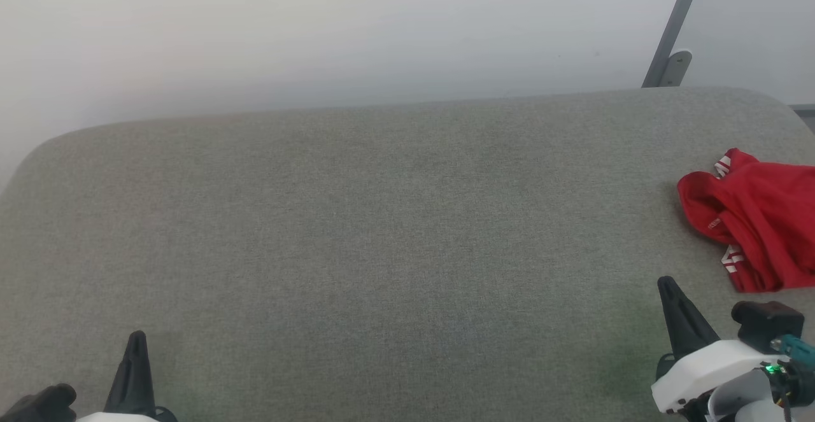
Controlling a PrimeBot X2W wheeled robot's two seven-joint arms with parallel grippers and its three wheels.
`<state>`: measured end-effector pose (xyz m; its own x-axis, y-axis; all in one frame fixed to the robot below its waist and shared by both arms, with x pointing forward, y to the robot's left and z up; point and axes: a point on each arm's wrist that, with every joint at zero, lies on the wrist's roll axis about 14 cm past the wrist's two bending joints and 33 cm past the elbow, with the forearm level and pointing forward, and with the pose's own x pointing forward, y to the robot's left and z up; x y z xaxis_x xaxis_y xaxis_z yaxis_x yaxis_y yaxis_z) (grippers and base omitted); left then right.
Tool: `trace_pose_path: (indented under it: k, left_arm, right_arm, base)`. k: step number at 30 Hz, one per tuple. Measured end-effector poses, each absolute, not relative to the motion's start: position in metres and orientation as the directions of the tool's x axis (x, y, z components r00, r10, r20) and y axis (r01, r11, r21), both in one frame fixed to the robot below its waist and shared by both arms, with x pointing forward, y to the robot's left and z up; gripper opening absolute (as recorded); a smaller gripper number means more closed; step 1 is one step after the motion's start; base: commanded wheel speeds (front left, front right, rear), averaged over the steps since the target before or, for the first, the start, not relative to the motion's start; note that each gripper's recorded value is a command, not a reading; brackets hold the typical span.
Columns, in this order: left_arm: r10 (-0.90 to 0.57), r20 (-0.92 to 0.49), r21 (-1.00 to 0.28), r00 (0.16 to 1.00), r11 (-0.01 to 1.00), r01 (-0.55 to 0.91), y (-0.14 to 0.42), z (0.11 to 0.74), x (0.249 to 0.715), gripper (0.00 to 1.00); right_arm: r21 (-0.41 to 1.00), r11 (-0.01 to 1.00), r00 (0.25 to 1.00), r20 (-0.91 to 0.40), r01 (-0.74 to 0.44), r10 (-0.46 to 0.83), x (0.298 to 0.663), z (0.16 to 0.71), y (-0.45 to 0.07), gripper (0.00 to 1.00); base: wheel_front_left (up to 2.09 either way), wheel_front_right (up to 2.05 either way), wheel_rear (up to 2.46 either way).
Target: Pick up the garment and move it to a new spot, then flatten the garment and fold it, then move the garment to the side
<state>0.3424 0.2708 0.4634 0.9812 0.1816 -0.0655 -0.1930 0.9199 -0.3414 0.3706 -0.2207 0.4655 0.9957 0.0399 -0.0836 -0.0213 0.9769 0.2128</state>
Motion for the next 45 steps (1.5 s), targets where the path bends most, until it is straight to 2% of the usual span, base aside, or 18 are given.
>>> trace_pose_path:
  k: [20,45]
  left_arm:
    - [0.178,-0.102,-0.621,0.979,0.757,-0.202,0.258,0.463,0.351,0.0]
    - [0.137,-0.106,-0.819,0.985,0.55,-0.165,0.241,0.47,0.364,0.0]
  right_arm:
    - [0.541,0.838,0.996,-0.091,0.067,-0.021,0.376,0.472,-0.221,0.0]
    - [0.78,0.619,0.995,-0.092,0.093,-0.034,0.38,0.479,-0.217,0.0]
  base:
    - [0.0,0.0,0.0]
    - [0.0,0.0,0.0]
